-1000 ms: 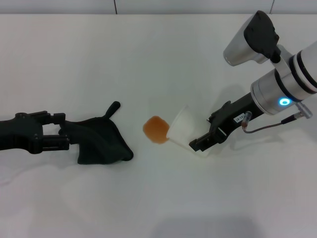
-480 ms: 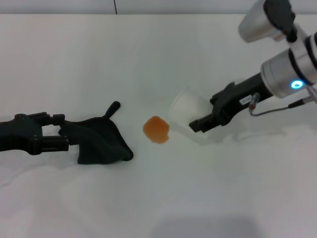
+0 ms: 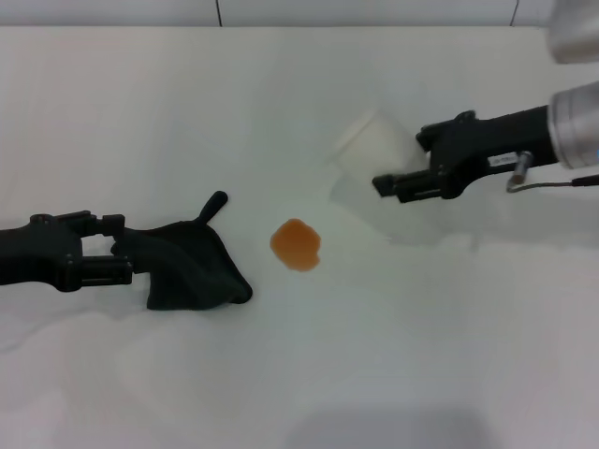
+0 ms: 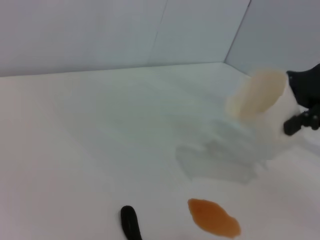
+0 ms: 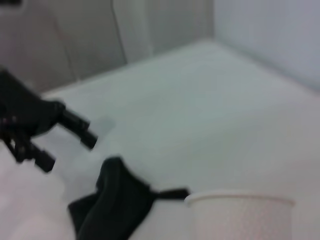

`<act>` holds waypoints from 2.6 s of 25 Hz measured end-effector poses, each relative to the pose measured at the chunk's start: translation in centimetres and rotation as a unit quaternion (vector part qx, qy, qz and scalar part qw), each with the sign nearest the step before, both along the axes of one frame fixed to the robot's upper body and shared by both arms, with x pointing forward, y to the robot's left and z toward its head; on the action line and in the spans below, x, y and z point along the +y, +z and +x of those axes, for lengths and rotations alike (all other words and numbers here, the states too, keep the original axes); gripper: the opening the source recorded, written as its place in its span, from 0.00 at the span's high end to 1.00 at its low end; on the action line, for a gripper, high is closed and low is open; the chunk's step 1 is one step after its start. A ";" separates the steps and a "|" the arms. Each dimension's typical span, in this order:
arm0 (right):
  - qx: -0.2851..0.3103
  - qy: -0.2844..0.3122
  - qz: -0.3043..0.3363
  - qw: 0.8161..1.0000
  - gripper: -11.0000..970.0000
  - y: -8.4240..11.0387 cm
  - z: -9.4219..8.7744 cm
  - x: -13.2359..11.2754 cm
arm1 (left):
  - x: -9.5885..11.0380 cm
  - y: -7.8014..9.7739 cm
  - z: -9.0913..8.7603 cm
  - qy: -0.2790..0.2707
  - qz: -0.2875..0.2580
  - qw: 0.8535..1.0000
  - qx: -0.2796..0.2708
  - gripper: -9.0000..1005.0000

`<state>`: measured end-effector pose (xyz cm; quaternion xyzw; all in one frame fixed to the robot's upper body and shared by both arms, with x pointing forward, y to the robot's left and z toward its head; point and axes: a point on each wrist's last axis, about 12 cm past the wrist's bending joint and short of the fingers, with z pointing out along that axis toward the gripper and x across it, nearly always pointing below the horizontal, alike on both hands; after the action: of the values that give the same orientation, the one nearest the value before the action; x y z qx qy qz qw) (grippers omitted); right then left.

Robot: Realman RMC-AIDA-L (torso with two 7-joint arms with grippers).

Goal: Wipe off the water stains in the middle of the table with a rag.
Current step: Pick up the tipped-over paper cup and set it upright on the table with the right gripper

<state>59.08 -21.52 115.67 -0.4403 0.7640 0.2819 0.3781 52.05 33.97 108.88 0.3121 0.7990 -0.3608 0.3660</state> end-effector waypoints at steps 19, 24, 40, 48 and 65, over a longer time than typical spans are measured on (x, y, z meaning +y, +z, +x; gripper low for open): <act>-0.139 -0.005 0.180 0.974 0.35 -6.7 -3.8 -2.9 | -0.1 0.0 0.2 0.006 0.002 1.000 0.000 0.14; -0.164 0.033 0.142 0.976 0.35 -7.8 -3.7 -1.4 | -0.1 0.0 0.3 0.007 0.003 1.000 -0.002 0.14; -0.186 0.041 0.065 0.979 0.34 -10.1 -3.3 0.5 | -0.5 0.1 0.6 0.007 0.001 1.000 -0.005 0.14; -0.182 0.018 0.065 0.981 0.34 -10.3 -3.1 0.3 | -0.6 0.1 0.8 0.006 0.001 1.000 -0.006 0.14; -0.169 -0.038 0.050 0.984 0.34 -11.3 -2.8 -0.8 | -0.7 0.3 1.0 0.003 0.001 1.000 -0.010 0.14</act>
<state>56.30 -22.33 104.36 -0.4325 0.6906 0.2266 0.5336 53.09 33.22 109.20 0.3133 0.7970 -0.3554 0.3746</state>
